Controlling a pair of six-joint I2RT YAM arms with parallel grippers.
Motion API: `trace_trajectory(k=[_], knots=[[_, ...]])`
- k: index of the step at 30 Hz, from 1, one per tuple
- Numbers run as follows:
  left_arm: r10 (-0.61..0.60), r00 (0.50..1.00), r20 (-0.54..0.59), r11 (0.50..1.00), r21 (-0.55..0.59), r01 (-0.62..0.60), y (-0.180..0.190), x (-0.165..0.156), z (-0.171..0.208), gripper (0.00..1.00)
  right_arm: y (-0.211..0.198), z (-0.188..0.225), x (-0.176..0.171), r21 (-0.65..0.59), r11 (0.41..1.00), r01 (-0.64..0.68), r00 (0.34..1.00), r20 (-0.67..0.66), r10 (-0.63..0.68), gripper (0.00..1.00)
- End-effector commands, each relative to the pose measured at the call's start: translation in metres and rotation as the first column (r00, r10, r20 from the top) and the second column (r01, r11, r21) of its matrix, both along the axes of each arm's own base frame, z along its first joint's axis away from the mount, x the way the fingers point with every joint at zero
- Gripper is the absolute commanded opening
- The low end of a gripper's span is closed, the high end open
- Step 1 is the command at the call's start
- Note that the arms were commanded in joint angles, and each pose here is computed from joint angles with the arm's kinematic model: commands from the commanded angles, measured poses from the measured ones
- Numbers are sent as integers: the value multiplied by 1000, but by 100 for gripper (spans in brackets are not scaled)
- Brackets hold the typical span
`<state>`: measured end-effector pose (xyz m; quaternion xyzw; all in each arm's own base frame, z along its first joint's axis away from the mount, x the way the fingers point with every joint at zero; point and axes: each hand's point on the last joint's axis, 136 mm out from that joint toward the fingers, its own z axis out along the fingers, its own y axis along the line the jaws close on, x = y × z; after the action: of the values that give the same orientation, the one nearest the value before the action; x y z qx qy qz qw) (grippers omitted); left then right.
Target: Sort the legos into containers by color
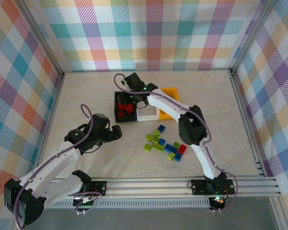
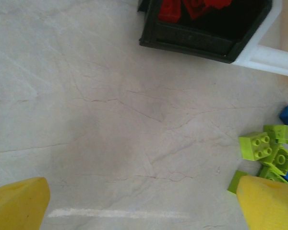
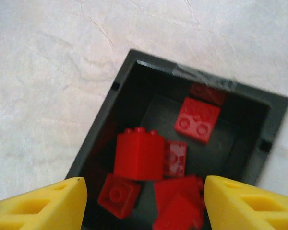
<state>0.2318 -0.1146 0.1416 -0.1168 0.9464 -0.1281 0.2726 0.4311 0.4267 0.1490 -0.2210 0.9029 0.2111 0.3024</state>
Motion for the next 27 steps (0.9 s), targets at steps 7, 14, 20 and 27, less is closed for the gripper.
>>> trace_trajectory(k=[7, 14, 20, 27], knots=[[-234, 972, -29, 972, -31, 234, -66, 10, -6, 95, -68, 55, -67, 106, 992, 62, 996, 57, -68, 68], [-470, 868, -162, 875, 48, 482, -144, -5, -51, 84, -141, 34, -119, 77, 985, 155, 987, 20, -157, 71], [-526, 806, -271, 808, 135, 573, -170, -13, -91, 74, -183, 33, -140, 89, 970, 225, 973, 27, -228, 72], [-530, 772, -350, 756, 216, 617, -175, -13, -116, 66, -205, 42, -147, 126, 956, 266, 961, 48, -273, 72]])
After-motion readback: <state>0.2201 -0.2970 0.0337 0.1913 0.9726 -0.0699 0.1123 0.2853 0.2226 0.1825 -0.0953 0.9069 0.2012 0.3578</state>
